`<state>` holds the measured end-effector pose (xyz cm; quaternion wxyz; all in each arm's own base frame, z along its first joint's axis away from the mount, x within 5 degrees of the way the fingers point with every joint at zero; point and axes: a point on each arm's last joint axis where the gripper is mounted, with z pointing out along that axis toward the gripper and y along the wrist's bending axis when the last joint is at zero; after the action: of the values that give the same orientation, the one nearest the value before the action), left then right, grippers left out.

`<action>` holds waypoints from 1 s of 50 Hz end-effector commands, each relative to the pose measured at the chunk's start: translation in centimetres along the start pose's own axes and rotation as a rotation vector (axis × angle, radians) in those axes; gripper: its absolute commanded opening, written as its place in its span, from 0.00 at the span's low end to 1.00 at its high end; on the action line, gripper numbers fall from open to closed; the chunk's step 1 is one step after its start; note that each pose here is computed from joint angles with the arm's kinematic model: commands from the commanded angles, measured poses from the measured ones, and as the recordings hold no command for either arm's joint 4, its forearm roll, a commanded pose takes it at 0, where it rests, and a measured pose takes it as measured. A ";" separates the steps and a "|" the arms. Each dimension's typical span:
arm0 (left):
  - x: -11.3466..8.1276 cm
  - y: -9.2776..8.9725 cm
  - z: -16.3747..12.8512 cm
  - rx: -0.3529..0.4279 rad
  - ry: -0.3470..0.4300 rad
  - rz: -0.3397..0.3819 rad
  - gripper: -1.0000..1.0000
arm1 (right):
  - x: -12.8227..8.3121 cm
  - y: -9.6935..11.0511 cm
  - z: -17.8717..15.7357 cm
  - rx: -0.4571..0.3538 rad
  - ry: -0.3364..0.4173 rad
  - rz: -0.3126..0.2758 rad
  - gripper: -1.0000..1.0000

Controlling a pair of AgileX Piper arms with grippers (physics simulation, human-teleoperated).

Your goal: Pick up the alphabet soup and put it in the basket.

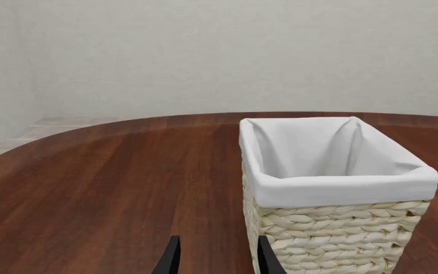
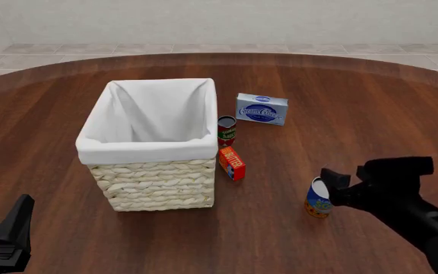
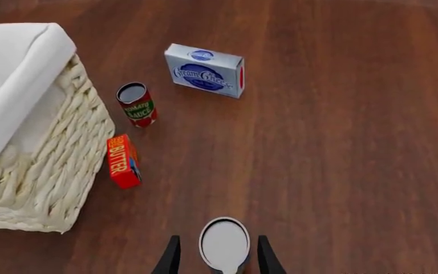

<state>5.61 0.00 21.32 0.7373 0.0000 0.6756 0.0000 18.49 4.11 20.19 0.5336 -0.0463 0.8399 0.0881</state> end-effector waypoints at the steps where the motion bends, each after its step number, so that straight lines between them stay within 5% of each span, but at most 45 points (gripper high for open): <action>1: 0.0 0.0 0.0 0.000 0.000 0.000 1.00 | 0.3 0.0 0.1 0.001 0.002 0.007 1.00; 50: 0.0 0.0 0.0 0.000 0.000 0.000 1.00 | 2.0 -0.4 1.5 0.011 0.027 0.033 1.00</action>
<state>5.61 0.00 21.32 0.7373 0.0000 0.6756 0.0000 19.03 4.15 18.06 0.5226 -0.0347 0.8470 0.0916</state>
